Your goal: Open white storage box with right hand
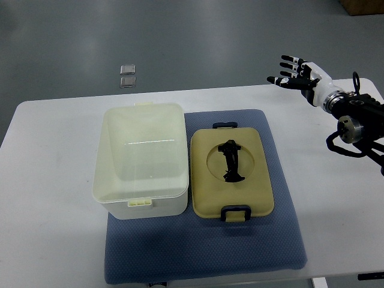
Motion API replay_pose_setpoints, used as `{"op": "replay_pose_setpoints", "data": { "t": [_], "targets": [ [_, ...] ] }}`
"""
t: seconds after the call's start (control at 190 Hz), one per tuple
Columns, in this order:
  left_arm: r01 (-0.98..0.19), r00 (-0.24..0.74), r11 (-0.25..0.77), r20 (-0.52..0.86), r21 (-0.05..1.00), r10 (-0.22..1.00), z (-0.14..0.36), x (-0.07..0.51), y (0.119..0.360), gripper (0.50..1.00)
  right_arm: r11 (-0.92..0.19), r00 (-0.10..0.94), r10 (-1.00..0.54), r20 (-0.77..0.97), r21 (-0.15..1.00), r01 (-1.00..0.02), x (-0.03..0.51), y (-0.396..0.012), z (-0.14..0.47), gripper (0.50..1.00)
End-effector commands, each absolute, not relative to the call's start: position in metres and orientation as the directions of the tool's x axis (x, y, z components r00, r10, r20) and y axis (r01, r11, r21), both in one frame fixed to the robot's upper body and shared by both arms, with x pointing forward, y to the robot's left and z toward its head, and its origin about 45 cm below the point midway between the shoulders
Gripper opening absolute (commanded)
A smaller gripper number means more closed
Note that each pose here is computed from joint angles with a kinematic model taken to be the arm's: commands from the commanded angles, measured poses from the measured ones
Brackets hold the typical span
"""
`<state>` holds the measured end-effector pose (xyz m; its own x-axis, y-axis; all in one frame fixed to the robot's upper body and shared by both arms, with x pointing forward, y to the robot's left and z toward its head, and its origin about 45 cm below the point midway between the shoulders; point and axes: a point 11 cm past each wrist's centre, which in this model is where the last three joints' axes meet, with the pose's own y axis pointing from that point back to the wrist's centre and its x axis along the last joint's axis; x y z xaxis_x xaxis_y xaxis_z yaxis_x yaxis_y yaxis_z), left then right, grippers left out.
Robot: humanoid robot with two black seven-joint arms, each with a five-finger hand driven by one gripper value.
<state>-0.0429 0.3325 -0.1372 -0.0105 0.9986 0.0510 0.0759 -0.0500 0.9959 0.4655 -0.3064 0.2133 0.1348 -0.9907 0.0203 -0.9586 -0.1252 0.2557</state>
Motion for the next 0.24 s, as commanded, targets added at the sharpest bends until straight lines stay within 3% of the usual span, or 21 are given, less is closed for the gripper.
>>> {"op": "replay_pose_setpoints", "data": {
  "t": [0.0, 0.231],
  "targets": [
    [0.076, -0.011, -0.05, 0.051, 0.996, 0.999, -0.1372, -0.0429, 0.3325, 1.0, -0.135, 0.144, -0.99, 0.014, 0.261, -0.956, 0.4642, -0.3017, 0.2095, 0.928],
    [0.076, -0.011, -0.05, 0.051, 0.996, 0.999, -0.1372, -0.0429, 0.3325, 1.0, -0.142, 0.149, -0.989, 0.005, 0.264, -0.954, 0.4643, -0.2943, 0.2063, 0.928]
  ]
}}
